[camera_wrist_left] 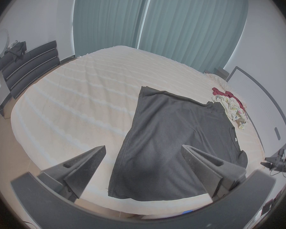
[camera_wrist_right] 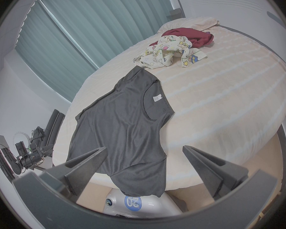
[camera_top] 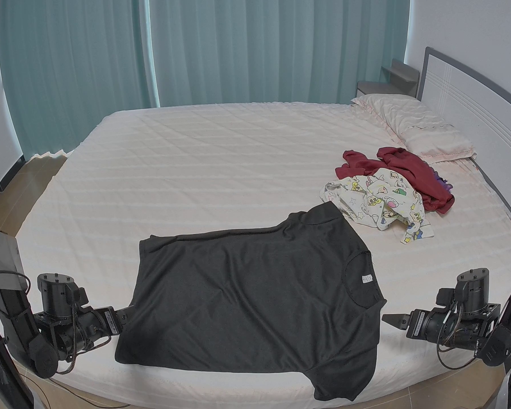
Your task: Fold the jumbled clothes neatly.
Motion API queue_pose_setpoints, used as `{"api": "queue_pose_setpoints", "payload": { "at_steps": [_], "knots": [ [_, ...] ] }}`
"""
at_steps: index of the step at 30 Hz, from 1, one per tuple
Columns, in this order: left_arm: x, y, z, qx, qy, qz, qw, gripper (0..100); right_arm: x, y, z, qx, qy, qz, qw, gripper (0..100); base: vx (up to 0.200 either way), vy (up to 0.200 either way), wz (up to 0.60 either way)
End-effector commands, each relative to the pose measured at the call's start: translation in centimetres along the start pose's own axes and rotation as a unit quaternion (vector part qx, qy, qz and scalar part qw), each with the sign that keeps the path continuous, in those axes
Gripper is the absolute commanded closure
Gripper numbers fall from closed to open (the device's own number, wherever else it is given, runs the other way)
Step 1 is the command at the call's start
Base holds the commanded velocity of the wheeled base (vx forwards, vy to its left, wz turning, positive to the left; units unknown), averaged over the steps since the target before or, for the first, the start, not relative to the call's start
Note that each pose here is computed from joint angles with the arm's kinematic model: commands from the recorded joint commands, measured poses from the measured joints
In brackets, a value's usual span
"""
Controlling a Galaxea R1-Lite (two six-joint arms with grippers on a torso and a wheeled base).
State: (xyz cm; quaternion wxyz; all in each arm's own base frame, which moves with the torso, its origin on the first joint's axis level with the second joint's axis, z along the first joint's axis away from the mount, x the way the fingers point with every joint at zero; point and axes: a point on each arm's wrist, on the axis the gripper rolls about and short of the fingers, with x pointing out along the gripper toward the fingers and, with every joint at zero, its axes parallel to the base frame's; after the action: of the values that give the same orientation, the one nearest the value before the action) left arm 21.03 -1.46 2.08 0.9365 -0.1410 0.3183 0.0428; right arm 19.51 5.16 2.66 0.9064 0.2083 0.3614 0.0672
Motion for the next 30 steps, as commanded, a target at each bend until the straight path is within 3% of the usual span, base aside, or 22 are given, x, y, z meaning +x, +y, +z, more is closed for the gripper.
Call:
{"api": "queue_pose_setpoints", "payload": {
  "at_steps": [1, 9, 21, 30],
  "knots": [
    [0.4, -0.1, 0.2, -0.015, -0.002, -0.001, 0.9999, 0, 0.5, -0.2, -0.4, 0.0, 0.015, -0.006, 0.9999, 0, 0.2, 0.0, 0.0],
    [1.0, 0.1, -0.4, -0.011, 0.015, 0.004, 0.9998, 0, 0.5, -0.2, -0.4, 0.0, 0.014, -0.007, 0.9999, 0, 0.2, 0.0, 0.0],
    [1.4, 0.1, -1.1, -0.01, 0.037, 0.004, 0.9993, 0, 0.5, -0.2, -0.4, -0.001, 0.015, -0.006, 0.9999, 0, 0.0, 0.0, 0.0],
    [1.3, 0.2, -1.3, -0.005, 0.041, 0.006, 0.9991, 0, 0.5, 0.1, -0.5, -0.005, 0.017, -0.001, 0.9998, 0, 0.0, 0.2, 0.0]
  ]
}}
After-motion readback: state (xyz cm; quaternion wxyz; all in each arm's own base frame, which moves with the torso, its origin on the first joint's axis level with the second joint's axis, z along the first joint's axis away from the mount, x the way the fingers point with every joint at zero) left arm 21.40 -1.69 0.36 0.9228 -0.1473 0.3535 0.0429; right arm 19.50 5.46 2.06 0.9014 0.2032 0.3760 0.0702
